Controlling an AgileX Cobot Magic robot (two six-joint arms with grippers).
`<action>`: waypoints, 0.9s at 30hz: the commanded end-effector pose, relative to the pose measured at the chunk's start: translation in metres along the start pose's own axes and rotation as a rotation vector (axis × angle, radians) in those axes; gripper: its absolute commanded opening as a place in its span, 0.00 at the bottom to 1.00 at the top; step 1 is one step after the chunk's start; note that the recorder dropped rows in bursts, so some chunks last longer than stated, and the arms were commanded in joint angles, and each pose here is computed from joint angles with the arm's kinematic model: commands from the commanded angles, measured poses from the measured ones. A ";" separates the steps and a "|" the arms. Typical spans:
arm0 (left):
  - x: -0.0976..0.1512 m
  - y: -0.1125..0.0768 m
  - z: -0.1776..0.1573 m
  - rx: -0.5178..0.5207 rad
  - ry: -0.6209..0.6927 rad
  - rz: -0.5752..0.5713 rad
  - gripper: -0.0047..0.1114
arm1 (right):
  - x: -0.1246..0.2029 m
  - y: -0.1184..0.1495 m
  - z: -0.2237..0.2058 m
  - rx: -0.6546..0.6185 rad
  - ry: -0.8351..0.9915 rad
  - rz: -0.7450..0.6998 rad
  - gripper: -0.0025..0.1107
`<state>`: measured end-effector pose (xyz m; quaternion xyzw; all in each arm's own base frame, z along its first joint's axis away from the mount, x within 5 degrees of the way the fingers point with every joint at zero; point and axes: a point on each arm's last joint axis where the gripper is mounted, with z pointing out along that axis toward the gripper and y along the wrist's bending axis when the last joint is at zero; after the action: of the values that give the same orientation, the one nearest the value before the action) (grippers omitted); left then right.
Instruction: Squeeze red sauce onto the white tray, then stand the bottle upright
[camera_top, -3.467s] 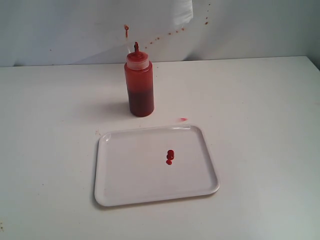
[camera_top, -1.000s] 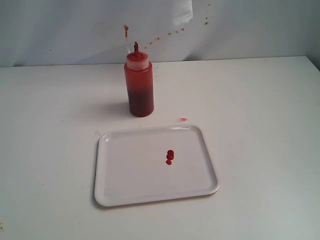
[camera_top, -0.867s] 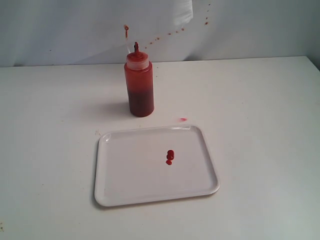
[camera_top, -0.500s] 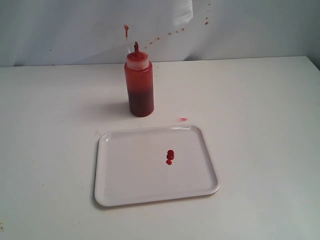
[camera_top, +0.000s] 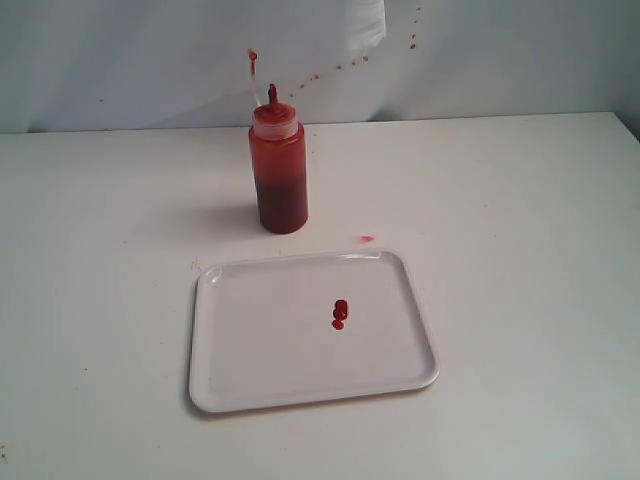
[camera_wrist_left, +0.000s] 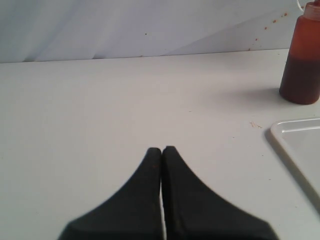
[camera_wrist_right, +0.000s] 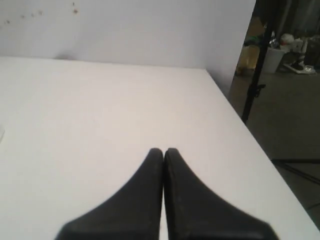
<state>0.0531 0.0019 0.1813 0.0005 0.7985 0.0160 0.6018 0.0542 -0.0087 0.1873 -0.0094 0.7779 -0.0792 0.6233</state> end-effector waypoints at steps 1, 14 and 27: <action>0.000 0.000 0.000 0.004 -0.008 -0.004 0.04 | 0.005 0.002 0.000 -0.047 0.038 -0.013 0.02; 0.000 0.000 0.000 0.004 -0.008 -0.004 0.04 | 0.003 0.004 0.000 -0.073 0.019 0.142 0.02; 0.000 0.000 0.000 0.004 -0.008 -0.004 0.04 | 0.002 0.012 -0.001 -0.155 0.010 0.038 0.02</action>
<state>0.0531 0.0019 0.1813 0.0005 0.7985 0.0160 0.6018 0.0540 0.0023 0.1840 -0.0367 0.7886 -0.0056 0.6138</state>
